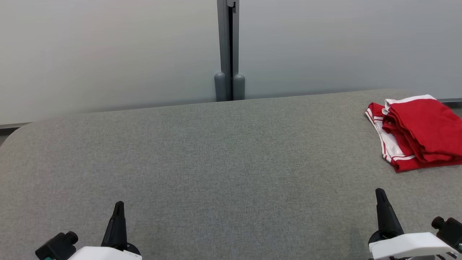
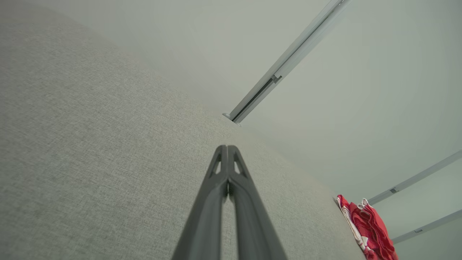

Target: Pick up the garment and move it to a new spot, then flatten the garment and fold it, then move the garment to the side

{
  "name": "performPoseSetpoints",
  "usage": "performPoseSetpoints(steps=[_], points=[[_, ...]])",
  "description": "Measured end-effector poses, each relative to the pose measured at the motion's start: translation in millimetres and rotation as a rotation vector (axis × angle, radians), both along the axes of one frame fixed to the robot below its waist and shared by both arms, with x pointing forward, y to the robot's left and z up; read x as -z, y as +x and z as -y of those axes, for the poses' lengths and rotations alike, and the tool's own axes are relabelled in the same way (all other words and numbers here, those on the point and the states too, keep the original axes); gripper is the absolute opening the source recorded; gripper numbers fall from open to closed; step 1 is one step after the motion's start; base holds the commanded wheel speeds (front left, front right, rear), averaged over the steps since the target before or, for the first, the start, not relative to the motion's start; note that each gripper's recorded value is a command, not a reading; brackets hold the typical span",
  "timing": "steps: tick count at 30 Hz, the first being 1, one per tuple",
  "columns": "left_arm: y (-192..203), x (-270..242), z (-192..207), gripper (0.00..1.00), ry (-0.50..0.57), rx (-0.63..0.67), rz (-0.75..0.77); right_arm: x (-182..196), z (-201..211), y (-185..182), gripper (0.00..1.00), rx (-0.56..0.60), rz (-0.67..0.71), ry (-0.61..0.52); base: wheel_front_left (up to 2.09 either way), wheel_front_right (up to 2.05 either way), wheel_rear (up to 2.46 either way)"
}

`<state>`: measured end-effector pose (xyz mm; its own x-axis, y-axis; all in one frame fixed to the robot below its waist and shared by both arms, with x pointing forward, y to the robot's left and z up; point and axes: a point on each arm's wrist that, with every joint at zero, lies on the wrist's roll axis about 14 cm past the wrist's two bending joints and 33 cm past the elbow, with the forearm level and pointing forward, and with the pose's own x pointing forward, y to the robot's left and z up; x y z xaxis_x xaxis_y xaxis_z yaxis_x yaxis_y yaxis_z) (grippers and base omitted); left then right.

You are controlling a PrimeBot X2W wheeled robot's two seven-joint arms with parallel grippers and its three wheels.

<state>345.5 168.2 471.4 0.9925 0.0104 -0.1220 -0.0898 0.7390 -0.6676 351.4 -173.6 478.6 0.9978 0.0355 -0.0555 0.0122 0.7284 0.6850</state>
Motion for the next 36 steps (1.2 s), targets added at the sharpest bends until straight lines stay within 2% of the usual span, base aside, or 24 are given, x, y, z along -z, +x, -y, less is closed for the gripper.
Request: performPoseSetpoints(steps=[16, 36], points=[[11, -5, -6, 0.00, -0.207, -0.017, 0.003, -3, 8, 8, 0.00, 0.032, -0.014, 0.196, 0.00, 0.00, 0.00], [22, -12, -12, 0.00, -0.414, -0.029, 0.021, -10, 16, 17, 0.00, 0.054, -0.011, 0.396, 0.00, 0.00, 0.00]])
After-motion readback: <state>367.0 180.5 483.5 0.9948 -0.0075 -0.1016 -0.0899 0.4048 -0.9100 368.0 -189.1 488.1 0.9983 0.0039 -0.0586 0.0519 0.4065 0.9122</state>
